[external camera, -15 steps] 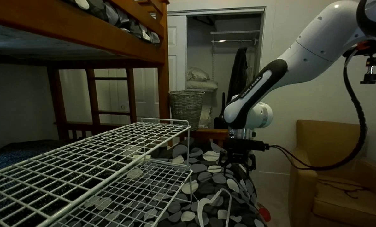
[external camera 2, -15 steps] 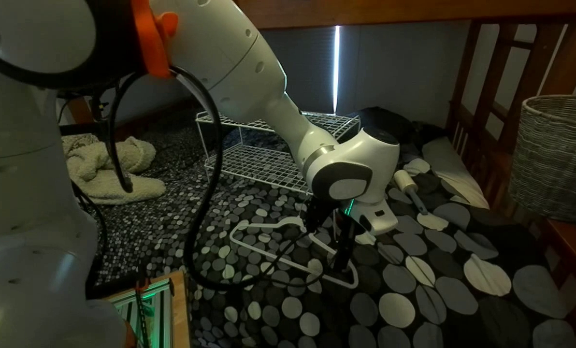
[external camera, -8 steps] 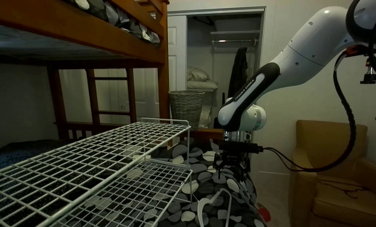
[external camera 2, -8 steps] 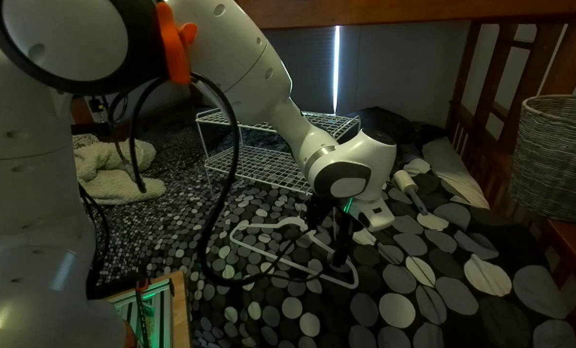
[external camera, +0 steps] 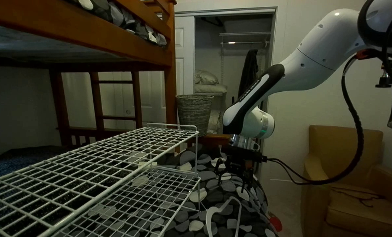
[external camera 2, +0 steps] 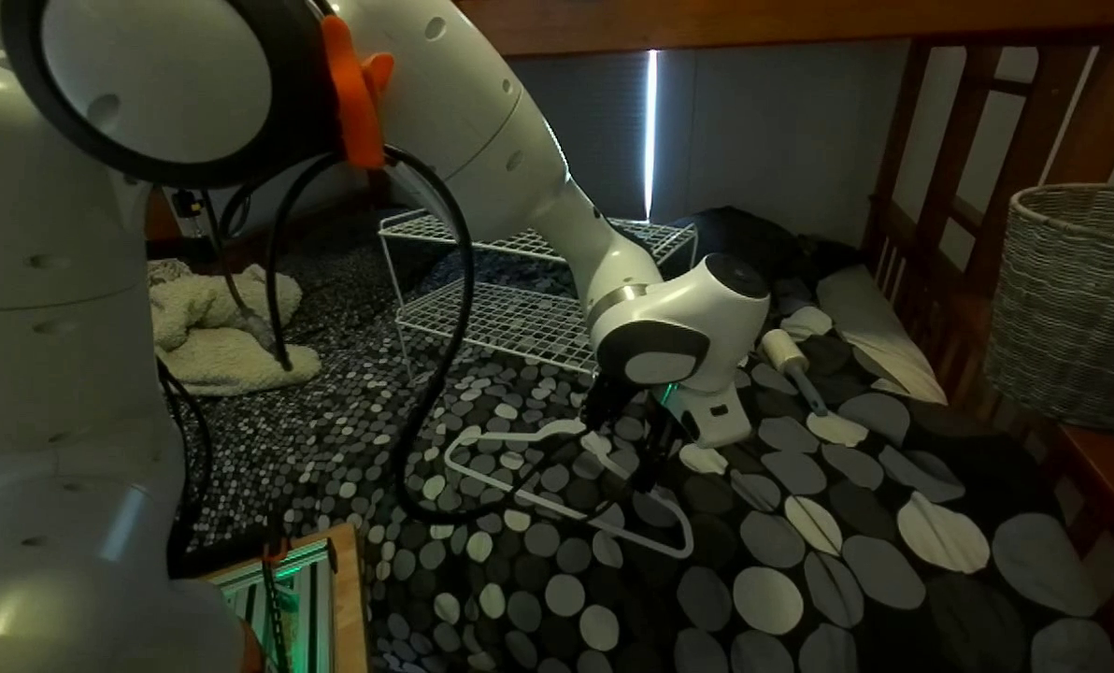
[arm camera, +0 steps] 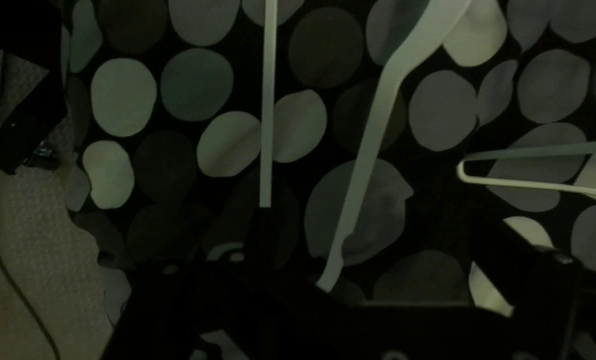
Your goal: Hang the clothes hanger on the top shelf of the rack
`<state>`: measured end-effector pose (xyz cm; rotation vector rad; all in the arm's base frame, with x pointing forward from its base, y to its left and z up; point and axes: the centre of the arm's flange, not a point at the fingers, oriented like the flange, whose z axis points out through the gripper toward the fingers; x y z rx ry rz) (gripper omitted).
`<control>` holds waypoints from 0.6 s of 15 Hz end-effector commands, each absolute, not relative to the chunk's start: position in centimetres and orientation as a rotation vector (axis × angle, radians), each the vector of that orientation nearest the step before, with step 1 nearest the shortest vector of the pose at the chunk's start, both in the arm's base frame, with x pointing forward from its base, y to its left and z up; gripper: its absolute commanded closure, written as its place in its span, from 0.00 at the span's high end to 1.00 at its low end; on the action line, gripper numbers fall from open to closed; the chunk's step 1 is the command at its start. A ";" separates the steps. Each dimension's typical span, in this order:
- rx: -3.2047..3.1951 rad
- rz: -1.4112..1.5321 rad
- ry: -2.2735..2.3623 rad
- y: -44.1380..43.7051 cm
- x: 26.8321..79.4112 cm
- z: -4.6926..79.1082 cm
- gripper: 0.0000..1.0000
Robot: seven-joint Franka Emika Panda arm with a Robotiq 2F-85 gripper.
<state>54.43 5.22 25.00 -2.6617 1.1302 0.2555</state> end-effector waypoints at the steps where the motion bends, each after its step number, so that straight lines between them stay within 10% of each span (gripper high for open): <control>1: -2.599 0.262 1.136 5.2 53.8 23.3 1.00; 9: -2.516 0.269 1.173 4.5 51.0 20.3 1.00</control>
